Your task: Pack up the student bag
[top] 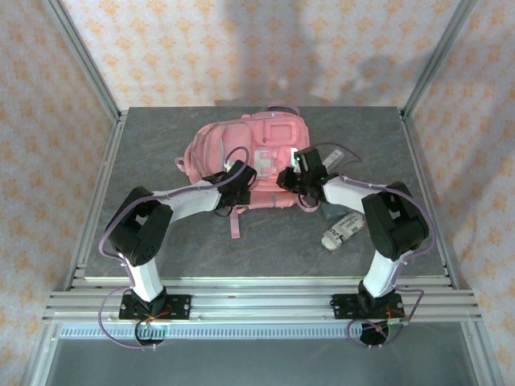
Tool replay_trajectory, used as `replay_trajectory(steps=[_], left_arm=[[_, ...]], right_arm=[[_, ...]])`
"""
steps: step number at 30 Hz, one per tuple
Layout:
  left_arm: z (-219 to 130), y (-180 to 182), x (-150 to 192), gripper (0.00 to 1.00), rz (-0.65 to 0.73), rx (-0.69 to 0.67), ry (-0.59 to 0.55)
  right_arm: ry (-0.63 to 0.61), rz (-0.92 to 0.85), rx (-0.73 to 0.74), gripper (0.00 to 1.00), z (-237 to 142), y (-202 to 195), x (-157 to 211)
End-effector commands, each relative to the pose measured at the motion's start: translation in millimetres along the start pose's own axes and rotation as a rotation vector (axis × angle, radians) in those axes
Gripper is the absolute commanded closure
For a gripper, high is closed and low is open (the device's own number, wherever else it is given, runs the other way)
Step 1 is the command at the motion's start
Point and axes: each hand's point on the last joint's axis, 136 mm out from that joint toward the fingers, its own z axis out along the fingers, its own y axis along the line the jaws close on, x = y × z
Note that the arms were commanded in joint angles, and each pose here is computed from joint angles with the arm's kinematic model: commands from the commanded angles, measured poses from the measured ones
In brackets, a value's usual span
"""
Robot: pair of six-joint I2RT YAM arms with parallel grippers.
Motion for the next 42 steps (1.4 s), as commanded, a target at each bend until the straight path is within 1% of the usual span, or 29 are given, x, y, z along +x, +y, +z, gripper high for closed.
replay_trajectory(steps=[1, 6, 7, 10, 16, 18, 19, 20, 24, 25, 30, 32, 35, 37, 40, 42], left_arm=[[7, 7, 3, 0.73, 0.028, -0.052, 0.029], [10, 11, 1, 0.7, 0.054, -0.086, 0.03], [10, 11, 0, 0.67, 0.063, -0.092, 0.029], [11, 13, 0, 0.67, 0.082, -0.102, 0.032], [24, 21, 11, 0.8, 0.106, -0.123, 0.074], [27, 22, 12, 0.88, 0.095, -0.105, 0.082], [35, 24, 18, 0.93, 0.096, -0.107, 0.103], [38, 26, 21, 0.95, 0.093, -0.109, 0.112], [44, 28, 25, 0.97, 0.09, -0.11, 0.127], [45, 28, 26, 1.0, 0.09, -0.107, 0.132], [39, 21, 23, 1.0, 0.077, -0.061, 0.126], [31, 16, 19, 1.0, 0.066, -0.027, 0.117], [12, 3, 8, 1.0, 0.055, 0.044, 0.092], [1, -5, 6, 1.0, 0.047, 0.086, 0.082], [-9, -20, 8, 1.0, 0.047, 0.145, 0.08], [-13, -29, 10, 1.0, 0.053, 0.168, 0.082]], right_arm=[[0.022, 0.033, 0.06, 0.86, -3, -21, 10], [0.023, 0.036, 0.056, 0.86, -4, -21, 12], [0.024, 0.035, 0.055, 0.86, -4, -21, 12], [0.022, 0.038, 0.051, 0.86, -5, -20, 12], [0.019, 0.044, 0.041, 0.86, -6, -19, 13], [0.019, 0.044, 0.04, 0.86, -7, -19, 13], [0.017, 0.045, 0.041, 0.86, -8, -19, 13], [0.017, 0.045, 0.041, 0.86, -9, -19, 14], [0.014, 0.044, 0.04, 0.86, -11, -19, 13], [0.013, 0.044, 0.038, 0.86, -11, -18, 13], [0.017, 0.011, -0.007, 0.85, -20, -2, 15], [0.025, -0.003, -0.04, 0.8, -27, 11, 18], [0.051, 0.003, -0.1, 0.68, -38, 29, 30], [0.08, 0.017, -0.136, 0.62, -40, 41, 43], [0.102, 0.058, -0.178, 0.58, -36, 53, 56], [0.092, 0.102, -0.214, 0.56, -32, 58, 57]])
